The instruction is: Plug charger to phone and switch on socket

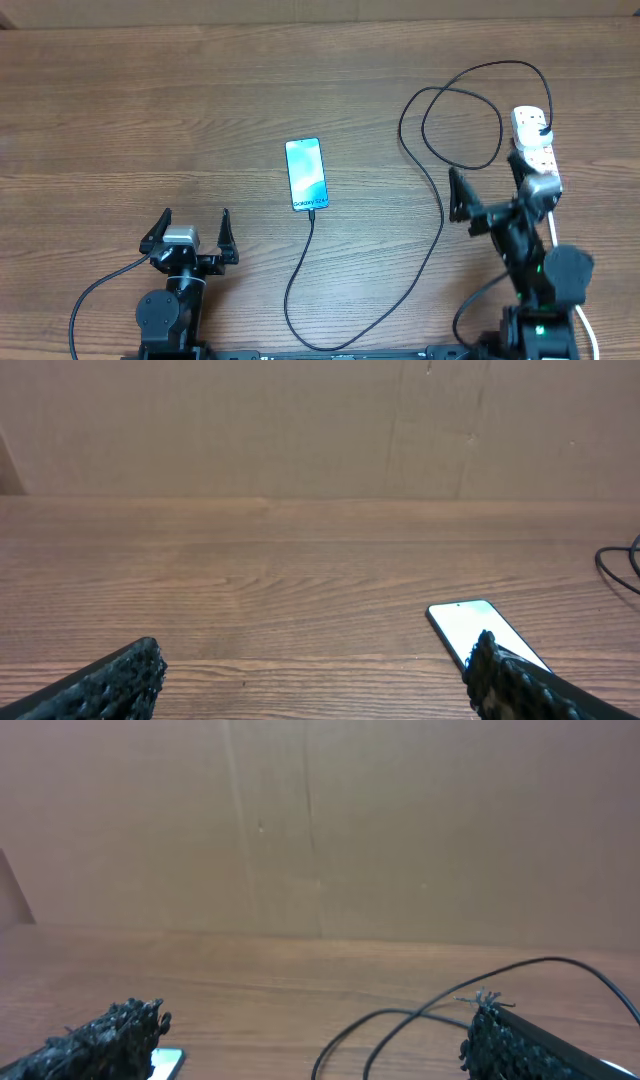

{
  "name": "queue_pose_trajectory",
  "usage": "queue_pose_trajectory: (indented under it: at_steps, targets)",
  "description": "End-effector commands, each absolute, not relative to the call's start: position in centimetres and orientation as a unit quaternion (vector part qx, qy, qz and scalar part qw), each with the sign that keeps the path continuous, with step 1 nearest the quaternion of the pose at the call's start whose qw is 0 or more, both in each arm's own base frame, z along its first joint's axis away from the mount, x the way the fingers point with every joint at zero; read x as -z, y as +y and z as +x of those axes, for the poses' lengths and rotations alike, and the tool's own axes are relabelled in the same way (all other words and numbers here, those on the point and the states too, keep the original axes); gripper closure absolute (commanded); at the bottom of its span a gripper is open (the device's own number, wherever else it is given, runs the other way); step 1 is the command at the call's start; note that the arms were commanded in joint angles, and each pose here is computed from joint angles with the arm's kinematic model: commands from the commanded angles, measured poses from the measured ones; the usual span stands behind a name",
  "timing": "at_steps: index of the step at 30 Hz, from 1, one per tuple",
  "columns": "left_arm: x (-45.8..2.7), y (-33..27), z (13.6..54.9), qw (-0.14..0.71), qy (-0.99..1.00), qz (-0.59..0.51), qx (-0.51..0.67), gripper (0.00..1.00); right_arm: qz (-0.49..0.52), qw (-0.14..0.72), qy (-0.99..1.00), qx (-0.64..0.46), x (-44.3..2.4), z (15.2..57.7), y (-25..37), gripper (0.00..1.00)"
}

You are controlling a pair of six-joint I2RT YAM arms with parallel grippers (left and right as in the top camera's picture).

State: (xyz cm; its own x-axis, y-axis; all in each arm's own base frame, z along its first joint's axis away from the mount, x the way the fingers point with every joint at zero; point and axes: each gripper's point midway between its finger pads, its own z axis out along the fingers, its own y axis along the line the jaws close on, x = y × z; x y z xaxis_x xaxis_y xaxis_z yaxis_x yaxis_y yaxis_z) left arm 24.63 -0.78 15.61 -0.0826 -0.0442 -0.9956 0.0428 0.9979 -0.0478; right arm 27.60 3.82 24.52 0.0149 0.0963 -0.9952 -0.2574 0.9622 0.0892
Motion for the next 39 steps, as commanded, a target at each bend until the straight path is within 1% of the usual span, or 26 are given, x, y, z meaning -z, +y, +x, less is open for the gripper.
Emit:
queue_pose_trajectory:
  at_steps: [1, 7, 19, 27, 39]
  targets:
    - [-15.6, -0.6, 24.6, 0.680, 0.733, 0.004, 0.021, 0.00, -0.063, 0.727, 0.674, -0.118, -23.6, 26.2, 3.9, 0.00]
    - [-15.6, -0.6, 24.6, 0.680, 0.733, 0.004, 0.021, 0.00, -0.059, 0.735, 0.666, -0.112, -21.9, 24.8, 3.7, 0.00]
    - [-15.6, -0.6, 24.6, 0.680, 0.733, 0.004, 0.021, 0.00, -0.014, 0.692, 0.717, -0.083, -17.2, 24.4, 2.1, 0.00]
    - [-15.6, -0.6, 24.6, 0.680, 0.733, 0.004, 0.021, 0.00, 0.009, 0.692, 0.719, -0.062, -17.0, 24.5, 1.2, 0.00]
    - [-15.6, -0.6, 24.6, 0.680, 0.733, 0.004, 0.021, 0.00, 0.010, 0.693, 0.718, -0.061, -17.1, 24.5, 1.1, 0.00]
